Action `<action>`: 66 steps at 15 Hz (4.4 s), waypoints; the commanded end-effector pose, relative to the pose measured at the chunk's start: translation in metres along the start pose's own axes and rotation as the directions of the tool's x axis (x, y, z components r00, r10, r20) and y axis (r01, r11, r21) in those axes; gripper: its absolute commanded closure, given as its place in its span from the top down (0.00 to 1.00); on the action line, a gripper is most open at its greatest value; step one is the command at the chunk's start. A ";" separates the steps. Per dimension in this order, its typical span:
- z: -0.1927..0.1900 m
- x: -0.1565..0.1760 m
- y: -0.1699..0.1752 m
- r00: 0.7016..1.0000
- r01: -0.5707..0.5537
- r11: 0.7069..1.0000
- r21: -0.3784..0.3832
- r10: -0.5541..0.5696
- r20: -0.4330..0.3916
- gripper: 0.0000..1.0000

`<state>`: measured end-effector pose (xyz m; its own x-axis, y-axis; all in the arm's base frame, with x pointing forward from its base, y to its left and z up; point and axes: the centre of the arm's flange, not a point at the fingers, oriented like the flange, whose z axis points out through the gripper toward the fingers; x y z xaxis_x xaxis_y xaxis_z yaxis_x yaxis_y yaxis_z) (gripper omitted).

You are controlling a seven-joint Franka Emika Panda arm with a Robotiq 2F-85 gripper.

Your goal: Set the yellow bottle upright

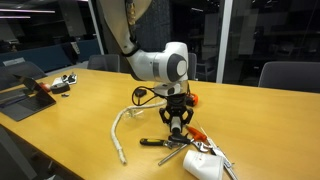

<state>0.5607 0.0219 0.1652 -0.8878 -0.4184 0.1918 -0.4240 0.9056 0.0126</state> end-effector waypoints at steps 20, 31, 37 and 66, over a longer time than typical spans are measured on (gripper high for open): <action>-0.055 -0.037 -0.032 0.612 -0.007 0.997 0.077 0.065 -0.788 0.17; -0.030 -0.035 -0.023 0.511 0.025 0.998 0.051 0.031 -0.859 0.17; -0.020 -0.013 -0.010 0.506 -0.008 0.999 0.044 0.042 -0.862 0.17; -0.004 0.028 0.005 0.388 -0.077 0.997 0.017 0.045 -0.920 0.17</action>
<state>0.5403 0.0112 0.1568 -0.2022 -0.1020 0.9740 -0.3851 0.9227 0.0167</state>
